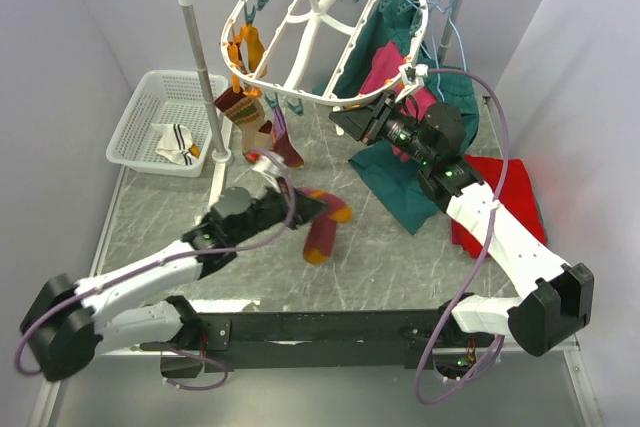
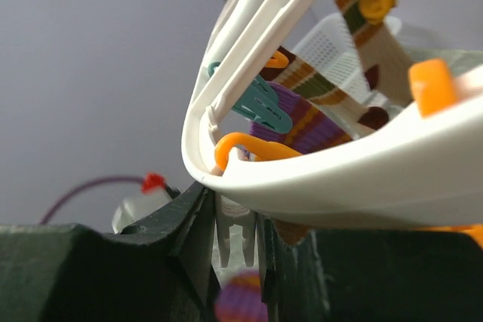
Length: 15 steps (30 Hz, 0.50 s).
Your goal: Remove the socks clipped to the hanger
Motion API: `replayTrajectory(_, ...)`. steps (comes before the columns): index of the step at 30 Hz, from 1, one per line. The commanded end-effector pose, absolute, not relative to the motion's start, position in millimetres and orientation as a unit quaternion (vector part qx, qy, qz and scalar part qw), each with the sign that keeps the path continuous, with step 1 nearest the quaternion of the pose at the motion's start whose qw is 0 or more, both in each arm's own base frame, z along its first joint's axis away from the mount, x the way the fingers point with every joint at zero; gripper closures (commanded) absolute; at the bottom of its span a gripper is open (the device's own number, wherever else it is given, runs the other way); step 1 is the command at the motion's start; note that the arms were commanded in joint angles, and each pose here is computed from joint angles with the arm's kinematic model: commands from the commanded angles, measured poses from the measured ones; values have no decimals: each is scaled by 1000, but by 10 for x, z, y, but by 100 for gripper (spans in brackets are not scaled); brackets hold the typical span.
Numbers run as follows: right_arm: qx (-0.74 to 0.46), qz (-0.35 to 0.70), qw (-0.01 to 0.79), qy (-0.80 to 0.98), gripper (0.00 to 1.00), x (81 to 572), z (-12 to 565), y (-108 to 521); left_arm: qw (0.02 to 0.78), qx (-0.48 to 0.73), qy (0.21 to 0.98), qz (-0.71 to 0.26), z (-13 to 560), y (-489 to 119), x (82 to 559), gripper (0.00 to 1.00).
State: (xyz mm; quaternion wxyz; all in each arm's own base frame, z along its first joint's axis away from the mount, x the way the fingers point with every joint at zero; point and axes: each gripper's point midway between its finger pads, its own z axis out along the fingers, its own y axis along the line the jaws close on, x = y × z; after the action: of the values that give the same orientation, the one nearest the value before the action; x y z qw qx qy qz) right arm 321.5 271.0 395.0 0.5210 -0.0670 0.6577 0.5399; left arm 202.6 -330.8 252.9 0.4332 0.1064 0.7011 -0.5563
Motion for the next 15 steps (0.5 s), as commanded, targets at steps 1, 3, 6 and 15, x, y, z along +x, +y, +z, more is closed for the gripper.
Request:
replayTrajectory(1, -85, 493, 555, 665, 100, 3226, 4025, 2561, 476, -33, 750, -458, 2416, -2524, 2522, 99)
replayTrajectory(3, -83, 483, 556, 671, 100, 3249, 3990, 2527, 498, -82, 747, -434, 2456, -2159, 2597, 99)
replayTrajectory(6, -86, 477, 558, 673, 100, 3240, 3967, 2493, 528, -150, 742, -385, 2507, -1614, 2783, 99)
replayTrajectory(15, -92, 474, 556, 676, 100, 3220, 3918, 2471, 554, -288, 704, -338, 2839, -485, 3657, 99)
